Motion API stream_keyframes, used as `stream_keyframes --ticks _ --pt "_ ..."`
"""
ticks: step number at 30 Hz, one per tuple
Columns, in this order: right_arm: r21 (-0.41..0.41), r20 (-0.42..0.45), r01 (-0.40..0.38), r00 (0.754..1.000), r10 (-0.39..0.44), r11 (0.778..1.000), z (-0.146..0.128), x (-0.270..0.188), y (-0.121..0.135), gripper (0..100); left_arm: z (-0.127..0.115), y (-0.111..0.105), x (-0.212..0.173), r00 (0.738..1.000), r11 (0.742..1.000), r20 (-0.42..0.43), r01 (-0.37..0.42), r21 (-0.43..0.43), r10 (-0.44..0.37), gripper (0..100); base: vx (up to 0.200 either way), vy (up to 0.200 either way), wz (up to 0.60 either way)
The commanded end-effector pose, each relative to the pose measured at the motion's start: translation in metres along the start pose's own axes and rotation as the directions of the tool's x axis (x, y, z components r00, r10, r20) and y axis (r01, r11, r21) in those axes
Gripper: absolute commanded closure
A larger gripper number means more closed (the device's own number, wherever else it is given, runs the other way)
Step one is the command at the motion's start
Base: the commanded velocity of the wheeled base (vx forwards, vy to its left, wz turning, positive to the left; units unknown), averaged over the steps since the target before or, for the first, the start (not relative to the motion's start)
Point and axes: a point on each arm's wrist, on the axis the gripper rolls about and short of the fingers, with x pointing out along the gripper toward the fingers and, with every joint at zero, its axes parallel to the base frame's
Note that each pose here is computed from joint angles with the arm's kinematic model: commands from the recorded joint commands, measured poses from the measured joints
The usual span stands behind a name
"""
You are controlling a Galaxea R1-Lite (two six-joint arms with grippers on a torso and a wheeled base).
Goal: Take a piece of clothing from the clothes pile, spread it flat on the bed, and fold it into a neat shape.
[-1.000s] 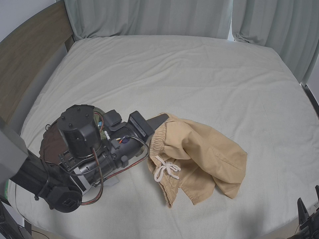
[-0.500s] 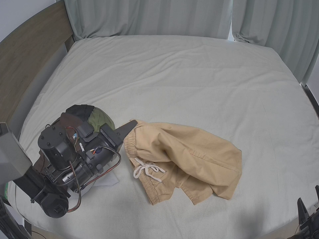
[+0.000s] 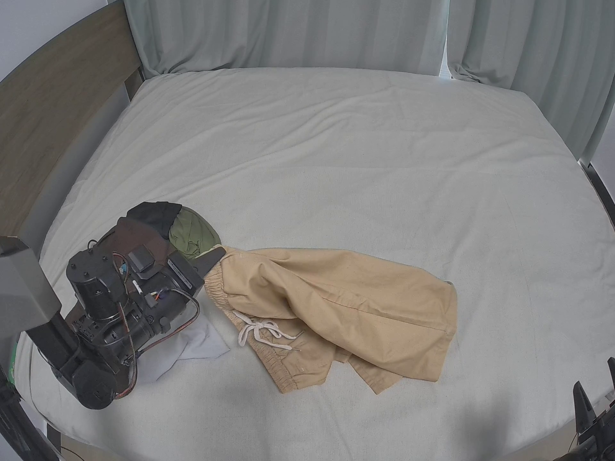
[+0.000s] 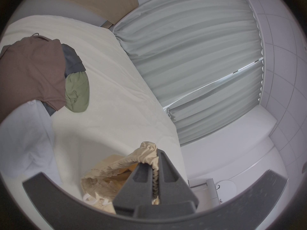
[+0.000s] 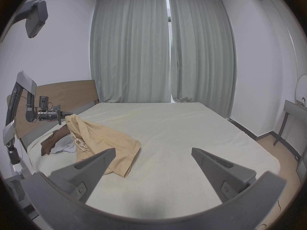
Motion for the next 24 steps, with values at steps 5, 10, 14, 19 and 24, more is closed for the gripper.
stream_keyframes --ticks 5,10,14,19,24 --pt "-0.005 0.0 -0.001 1.0 0.001 1.0 -0.005 0.0 0.0 0 0.006 0.014 -0.002 0.999 0.998 0.014 -0.048 0.03 0.048 100 0.0 0.0 0.0" --pt "-0.008 0.0 -0.003 1.0 0.003 1.0 -0.005 0.0 0.0 0 0.009 0.025 -0.004 0.996 0.989 0.02 -0.092 0.115 0.09 100 0.0 0.0 0.0" --pt "-0.006 -0.001 -0.004 1.0 0.004 1.0 -0.005 0.0 0.0 0 0.009 0.031 -0.004 0.994 0.985 0.021 -0.11 0.131 0.108 100 0.0 0.0 0.0" --pt "-0.006 0.0 -0.003 1.0 0.003 1.0 -0.005 0.0 0.0 0 0.009 0.032 -0.004 0.993 0.985 0.019 -0.115 0.131 0.114 100 0.0 0.0 0.0" --pt "-0.005 0.0 -0.003 1.0 0.003 1.0 -0.005 0.0 0.0 0 0.008 0.033 -0.005 0.993 0.982 0.017 -0.119 0.144 0.118 100 0.0 0.0 0.0"
